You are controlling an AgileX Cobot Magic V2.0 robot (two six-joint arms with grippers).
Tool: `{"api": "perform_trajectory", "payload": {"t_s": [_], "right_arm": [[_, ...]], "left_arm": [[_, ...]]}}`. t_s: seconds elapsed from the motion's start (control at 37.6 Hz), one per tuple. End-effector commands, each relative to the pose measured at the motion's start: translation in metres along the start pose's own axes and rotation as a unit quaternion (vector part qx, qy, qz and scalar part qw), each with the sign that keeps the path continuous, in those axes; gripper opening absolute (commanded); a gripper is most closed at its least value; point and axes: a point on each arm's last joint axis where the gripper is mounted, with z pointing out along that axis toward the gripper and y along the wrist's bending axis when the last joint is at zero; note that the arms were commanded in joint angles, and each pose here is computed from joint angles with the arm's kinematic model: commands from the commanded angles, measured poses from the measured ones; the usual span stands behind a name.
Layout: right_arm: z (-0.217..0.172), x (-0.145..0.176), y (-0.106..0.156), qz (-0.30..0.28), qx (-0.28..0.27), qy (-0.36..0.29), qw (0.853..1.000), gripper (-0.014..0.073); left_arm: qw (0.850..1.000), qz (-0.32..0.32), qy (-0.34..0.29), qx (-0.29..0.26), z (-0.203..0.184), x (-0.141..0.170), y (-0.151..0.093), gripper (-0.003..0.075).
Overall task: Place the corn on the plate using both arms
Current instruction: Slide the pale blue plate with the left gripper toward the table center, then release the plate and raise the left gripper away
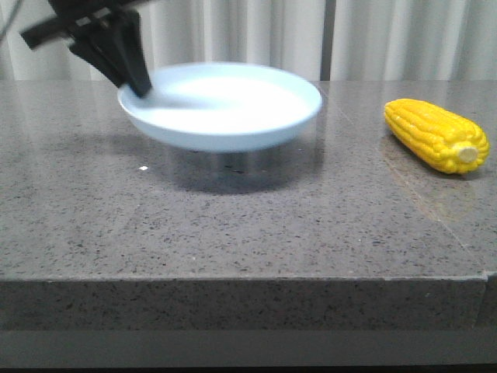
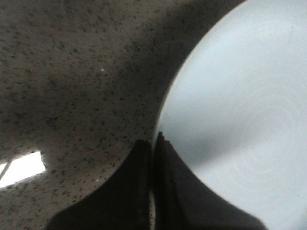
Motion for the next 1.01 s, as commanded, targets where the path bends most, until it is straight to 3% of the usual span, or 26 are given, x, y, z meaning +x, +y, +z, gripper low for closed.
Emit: {"api": "perform_trajectory", "payload": {"t_s": [0.0,0.13,0.21,0.43,0.51,0.67,0.82,0.98], "right_arm": [[-0.002,-0.017,0.002,0.003,-0.004,-0.049,0.999,0.0643],[-0.002,-0.017,0.002,0.003,-0.004,-0.049,0.999,0.0643],[-0.002,-0.017,0.002,0.003,-0.004,-0.049,0.999,0.0643],[-0.002,-0.017,0.002,0.003,-0.004,-0.049,0.999,0.0643],[-0.002,-0.017,0.002,0.003,-0.004,-0.049,0.999,0.0643],[-0.002,-0.017,0.002,0.003,-0.004,-0.049,0.999,0.0643],[-0.002,-0.017,0.002,0.003,-0.004,-0.049,0.999,0.0643],[-0.002,-0.017,0.002,0.003,-0.004,-0.049,0.999,0.0643]], "left_arm": [[0.999,0.004,-0.036,0.017,-0.014,-0.006,-0.012,-0.002],[0.999,0.002,-0.034,0.014,-0.008,-0.008,-0.01,-0.0016],[0.999,0.005,-0.034,0.014,-0.008,-0.008,-0.01,0.003],[1.0,0.007,-0.027,0.013,-0.011,-0.007,-0.009,0.0358],[1.0,0.012,-0.021,0.005,-0.022,-0.006,-0.008,0.0389],[0.998,0.031,-0.04,-0.04,-0.06,0.004,-0.007,0.0322],[0.991,0.022,-0.081,-0.101,-0.097,0.019,-0.005,0.0153],[0.983,0.026,-0.129,-0.125,-0.122,0.037,-0.006,0.001]]}}
